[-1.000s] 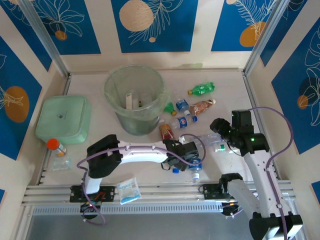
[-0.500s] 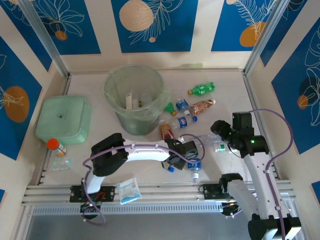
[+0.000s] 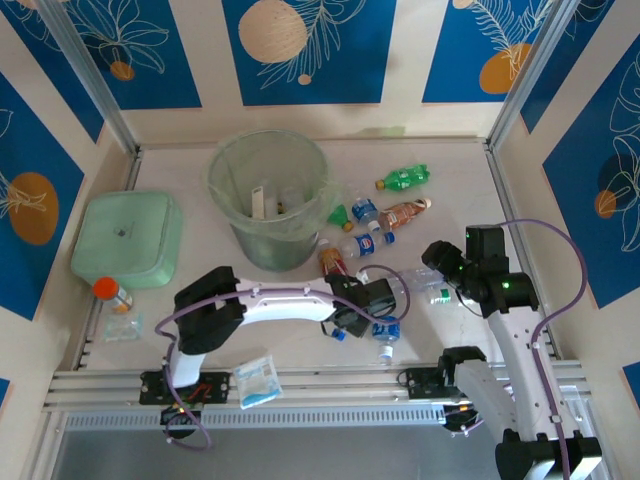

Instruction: Put the plastic bottles in the bin

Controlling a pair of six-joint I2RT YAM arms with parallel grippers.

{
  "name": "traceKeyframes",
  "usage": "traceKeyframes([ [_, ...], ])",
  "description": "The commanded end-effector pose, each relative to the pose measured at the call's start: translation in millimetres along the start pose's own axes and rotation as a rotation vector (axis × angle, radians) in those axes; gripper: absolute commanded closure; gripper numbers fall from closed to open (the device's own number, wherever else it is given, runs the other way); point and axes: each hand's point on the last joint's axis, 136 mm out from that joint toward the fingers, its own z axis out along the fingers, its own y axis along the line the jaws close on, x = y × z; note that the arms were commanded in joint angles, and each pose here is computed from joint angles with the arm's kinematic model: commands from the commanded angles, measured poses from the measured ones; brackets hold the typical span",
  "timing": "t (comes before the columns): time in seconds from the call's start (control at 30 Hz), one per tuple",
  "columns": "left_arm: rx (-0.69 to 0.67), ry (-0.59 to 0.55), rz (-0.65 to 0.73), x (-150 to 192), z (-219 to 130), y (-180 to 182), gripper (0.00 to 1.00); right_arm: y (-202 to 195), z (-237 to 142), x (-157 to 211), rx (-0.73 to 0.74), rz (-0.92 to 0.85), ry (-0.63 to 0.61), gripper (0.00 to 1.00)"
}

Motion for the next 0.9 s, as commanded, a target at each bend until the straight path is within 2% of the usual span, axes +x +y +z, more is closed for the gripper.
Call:
traceKeyframes([
  [0.0,0.034,-0.099,0.055,-20.6,-60.5,-9.3,0.41,1.0,-5.7,-0.3,-0.011,-0.011,-0.003,0.24],
  [0.2,0.081,-0.266,0.089,-52.7,-159.3,-2.9,0.4,2.3,-10.7,-2.2,-0.016,-0.006,-0.013,0.24],
  [0.33,-0.027,-0.429,0.123,-86.7,-235.3,39.5,0.36,5.3,-13.7,-1.4,-0.04,0.009,-0.017,0.24],
  [0.43,-0.086,-0.48,0.093,-110.0,-269.6,86.8,0.36,6.8,-13.4,-0.6,-0.048,0.013,-0.014,0.24],
  [0.6,-0.194,-0.538,0.003,-142.3,-301.3,167.5,0.36,8.2,-10.9,5.1,-0.054,0.013,0.003,0.24],
  [0.67,-0.196,-0.547,-0.041,-149.7,-304.0,188.7,0.36,8.5,-10.8,6.2,-0.05,0.008,0.004,0.24],
  [0.77,-0.166,-0.541,-0.075,-152.6,-300.2,196.8,0.36,9.7,-11.9,6.7,-0.047,0.001,0.006,0.24],
  [0.87,-0.043,-0.507,-0.053,-147.6,-280.2,173.9,0.3,13.3,-8.5,10.6,-0.049,-0.003,0.034,0.24],
])
